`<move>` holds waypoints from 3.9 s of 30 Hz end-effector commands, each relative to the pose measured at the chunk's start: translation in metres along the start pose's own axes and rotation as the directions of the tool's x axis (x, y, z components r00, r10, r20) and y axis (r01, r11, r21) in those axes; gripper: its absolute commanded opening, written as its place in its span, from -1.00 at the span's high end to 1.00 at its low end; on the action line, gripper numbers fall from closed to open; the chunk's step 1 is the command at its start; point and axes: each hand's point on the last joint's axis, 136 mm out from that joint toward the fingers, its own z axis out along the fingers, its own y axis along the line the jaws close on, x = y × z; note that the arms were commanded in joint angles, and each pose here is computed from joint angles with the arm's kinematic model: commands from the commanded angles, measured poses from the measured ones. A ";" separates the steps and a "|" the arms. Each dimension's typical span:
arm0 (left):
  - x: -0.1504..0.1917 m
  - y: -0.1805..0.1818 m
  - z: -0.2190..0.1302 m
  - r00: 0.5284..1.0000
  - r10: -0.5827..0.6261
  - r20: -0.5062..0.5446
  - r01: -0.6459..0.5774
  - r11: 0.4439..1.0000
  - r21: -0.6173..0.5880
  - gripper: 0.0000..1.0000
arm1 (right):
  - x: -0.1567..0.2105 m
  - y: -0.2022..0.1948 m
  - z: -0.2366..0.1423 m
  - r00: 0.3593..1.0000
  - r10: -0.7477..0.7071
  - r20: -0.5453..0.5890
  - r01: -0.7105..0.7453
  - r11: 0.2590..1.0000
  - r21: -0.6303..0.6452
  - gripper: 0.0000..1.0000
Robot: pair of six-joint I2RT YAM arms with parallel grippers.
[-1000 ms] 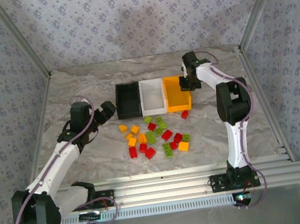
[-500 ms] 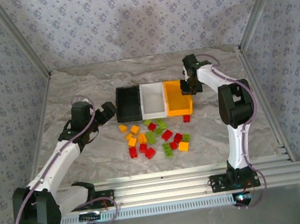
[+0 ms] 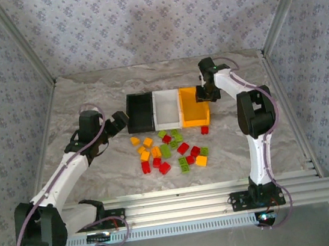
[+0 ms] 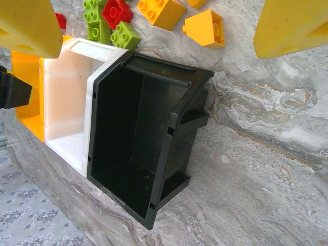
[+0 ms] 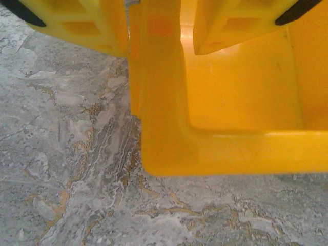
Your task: Sort the legos into containers by color
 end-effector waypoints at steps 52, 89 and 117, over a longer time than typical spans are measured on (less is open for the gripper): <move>0.053 -0.016 -0.025 0.991 0.126 0.045 -0.131 0.983 0.133 -0.99 | 0.233 0.075 -0.036 0.980 -0.172 0.096 0.168 0.985 0.051 -0.30; 0.067 0.010 -0.031 0.990 0.139 -0.021 -0.138 0.990 0.030 -0.95 | 0.014 0.055 -0.073 0.940 0.034 0.338 -0.035 0.999 -0.003 0.24; 0.085 0.019 -0.027 0.987 0.140 -0.083 -0.138 0.990 0.032 -0.99 | 0.200 0.059 -0.085 0.984 0.012 0.178 -0.005 0.999 -0.039 -0.40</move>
